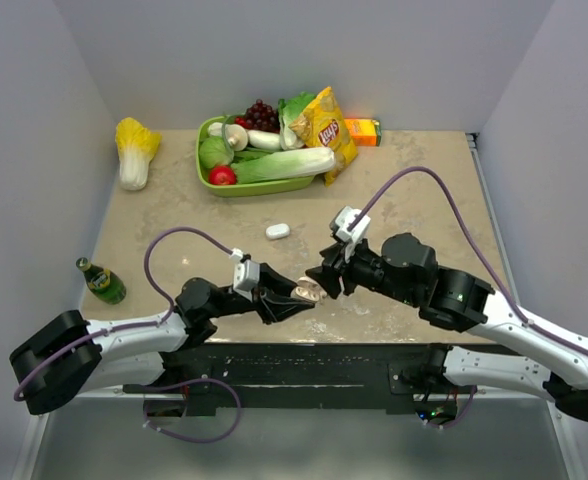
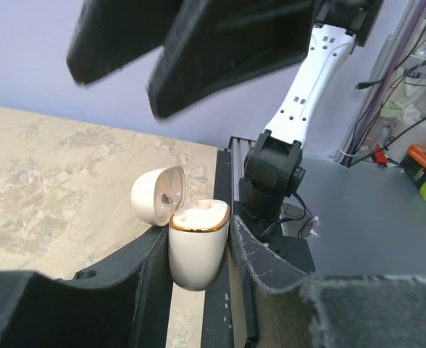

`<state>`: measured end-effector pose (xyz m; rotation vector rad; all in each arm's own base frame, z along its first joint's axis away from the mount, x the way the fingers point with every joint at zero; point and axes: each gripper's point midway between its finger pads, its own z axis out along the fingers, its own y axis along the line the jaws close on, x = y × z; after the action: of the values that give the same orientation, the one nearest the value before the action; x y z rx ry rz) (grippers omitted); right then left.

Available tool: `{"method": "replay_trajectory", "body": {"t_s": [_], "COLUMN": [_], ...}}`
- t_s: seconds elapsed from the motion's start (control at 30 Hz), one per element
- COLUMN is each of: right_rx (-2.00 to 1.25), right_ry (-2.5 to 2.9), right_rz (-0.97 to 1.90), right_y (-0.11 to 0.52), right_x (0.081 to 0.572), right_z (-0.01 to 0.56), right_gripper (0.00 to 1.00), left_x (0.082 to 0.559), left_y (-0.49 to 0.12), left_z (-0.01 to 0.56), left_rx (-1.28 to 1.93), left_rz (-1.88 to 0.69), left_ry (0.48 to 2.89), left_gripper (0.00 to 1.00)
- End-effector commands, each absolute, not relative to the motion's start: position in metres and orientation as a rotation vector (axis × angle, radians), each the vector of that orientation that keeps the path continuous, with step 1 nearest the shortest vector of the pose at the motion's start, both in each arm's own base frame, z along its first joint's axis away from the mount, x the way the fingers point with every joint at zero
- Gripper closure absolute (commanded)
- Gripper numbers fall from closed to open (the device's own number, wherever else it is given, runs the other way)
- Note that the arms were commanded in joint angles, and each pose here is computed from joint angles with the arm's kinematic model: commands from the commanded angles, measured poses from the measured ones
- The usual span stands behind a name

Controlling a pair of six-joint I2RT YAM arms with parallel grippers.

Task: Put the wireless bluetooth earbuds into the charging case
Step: Pick up the earbud from the center of the board.

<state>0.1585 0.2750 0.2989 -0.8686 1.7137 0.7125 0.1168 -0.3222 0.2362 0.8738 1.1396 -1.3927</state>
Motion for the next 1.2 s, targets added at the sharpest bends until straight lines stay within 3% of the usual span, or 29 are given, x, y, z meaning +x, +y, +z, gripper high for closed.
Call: {"method": "replay_trajectory", "body": {"t_s": [0.0,0.1,0.3,0.43,0.5,0.83,1.07,1.17], "right_rx": [-0.596,-0.422,-0.280,-0.340,-0.373,-0.347,-0.303,-0.312], "right_ry": [1.652,1.696,1.931,2.091,2.139,2.292,2.331,2.343], "right_rz": [0.753,0.674,0.560,0.533,0.540,0.470,0.453,0.457], "right_y": [0.262,0.236,0.221,0.234,0.242,0.239,0.240,0.243], "right_x": [0.180,0.199,0.214,0.208,0.205,0.199,0.200,0.200], "right_z": [0.339,0.325,0.218,0.147,0.125,0.062,0.049,0.044], "right_gripper": [0.43,0.41,0.48,0.65,0.69,0.90,0.96,0.91], "left_x": [0.124,0.132,0.140,0.139,0.137,0.139,0.138,0.138], "left_y": [-0.309,-0.297,-0.262,-0.257,-0.259,-0.260,-0.261,-0.261], "left_z": [0.252,0.248,0.242,0.243,0.242,0.233,0.232,0.232], "left_rx": [0.779,0.705,0.533,0.516,0.532,0.537,0.538,0.537], "left_rz": [-1.345,-1.288,-1.206,-1.195,-1.202,-1.186,-1.190,-1.189], "left_ry": [1.071,1.088,1.087,1.076,1.077,1.109,1.114,1.114], "left_gripper": [1.00,1.00,1.00,1.00,1.00,1.00,1.00,1.00]}}
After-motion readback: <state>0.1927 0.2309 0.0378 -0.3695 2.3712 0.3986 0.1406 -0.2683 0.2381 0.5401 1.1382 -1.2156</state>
